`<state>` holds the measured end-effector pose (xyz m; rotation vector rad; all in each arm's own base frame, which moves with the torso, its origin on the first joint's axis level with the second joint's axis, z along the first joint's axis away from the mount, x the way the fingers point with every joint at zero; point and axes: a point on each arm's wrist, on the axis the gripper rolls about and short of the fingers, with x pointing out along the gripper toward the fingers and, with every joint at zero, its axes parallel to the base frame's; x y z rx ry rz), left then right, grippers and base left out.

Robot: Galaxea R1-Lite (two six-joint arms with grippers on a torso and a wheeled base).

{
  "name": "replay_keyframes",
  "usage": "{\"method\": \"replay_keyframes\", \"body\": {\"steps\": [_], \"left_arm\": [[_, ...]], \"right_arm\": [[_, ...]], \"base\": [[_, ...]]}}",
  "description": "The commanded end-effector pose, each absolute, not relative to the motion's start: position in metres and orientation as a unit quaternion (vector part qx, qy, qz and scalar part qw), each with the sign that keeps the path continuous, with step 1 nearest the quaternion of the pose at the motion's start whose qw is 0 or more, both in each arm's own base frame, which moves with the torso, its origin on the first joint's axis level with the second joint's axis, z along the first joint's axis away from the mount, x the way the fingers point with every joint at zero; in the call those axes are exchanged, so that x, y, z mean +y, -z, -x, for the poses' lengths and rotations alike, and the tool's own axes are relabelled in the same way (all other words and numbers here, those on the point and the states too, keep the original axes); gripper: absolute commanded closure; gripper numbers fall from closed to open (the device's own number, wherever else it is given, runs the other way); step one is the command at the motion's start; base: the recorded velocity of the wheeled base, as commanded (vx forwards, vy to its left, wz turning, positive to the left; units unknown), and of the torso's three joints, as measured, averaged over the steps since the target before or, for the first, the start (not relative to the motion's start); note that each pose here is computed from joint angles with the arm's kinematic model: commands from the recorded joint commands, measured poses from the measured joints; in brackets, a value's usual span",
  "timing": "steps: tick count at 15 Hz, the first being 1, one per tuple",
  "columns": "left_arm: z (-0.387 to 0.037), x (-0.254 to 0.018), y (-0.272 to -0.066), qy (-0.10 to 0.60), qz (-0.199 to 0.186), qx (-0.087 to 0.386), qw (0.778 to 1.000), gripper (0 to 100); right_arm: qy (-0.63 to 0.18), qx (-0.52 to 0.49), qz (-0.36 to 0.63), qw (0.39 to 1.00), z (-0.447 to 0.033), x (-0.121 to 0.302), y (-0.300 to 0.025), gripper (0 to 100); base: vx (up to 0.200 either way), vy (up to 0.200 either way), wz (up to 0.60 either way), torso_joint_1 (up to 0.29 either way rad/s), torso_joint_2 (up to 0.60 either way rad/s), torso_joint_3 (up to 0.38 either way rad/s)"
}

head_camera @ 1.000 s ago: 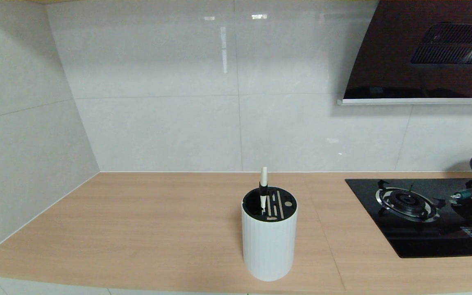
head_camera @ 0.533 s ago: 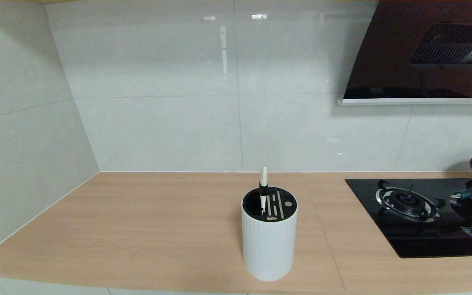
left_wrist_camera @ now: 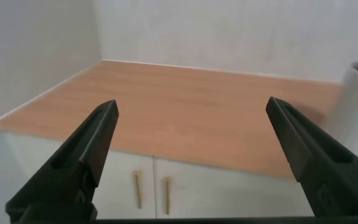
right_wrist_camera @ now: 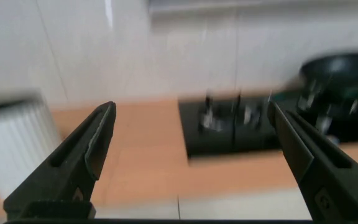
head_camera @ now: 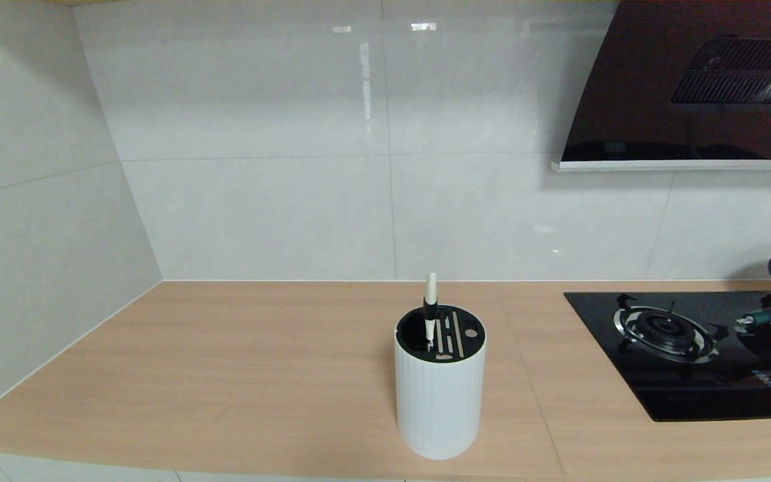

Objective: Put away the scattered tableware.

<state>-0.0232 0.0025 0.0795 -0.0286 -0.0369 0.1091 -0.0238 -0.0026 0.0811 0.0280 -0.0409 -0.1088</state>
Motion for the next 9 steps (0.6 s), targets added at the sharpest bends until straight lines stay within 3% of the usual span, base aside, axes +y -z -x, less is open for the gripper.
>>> {"method": "replay_keyframes", "body": {"steps": [1, 4, 9], "left_arm": [[0.0229, 0.0018, -0.0785, -0.037, 0.013, -0.015, 0.999, 0], [0.0228, -0.0001, -0.0749, 0.003, -0.028, 0.003, 1.0, 0], [0.0228, -0.0001, -0.0749, 0.003, -0.017, 0.003, 1.0, 0]], "right_arm": [[0.038, -0.002, -0.017, 0.999, 0.0228, -0.0019, -0.076, 0], [0.005, 0.0, -0.004, 1.0, 0.0227, -0.0004, -0.0757, 0], [0.005, 0.0, -0.005, 1.0, 0.0227, -0.0004, -0.0757, 0]], "base": [[0.0, 0.0, 0.0, 0.0, 0.0, 0.0], [0.0, 0.0, 0.0, 0.0, 0.0, 0.0], [0.0, 0.0, 0.0, 0.0, 0.0, 0.0]]}}
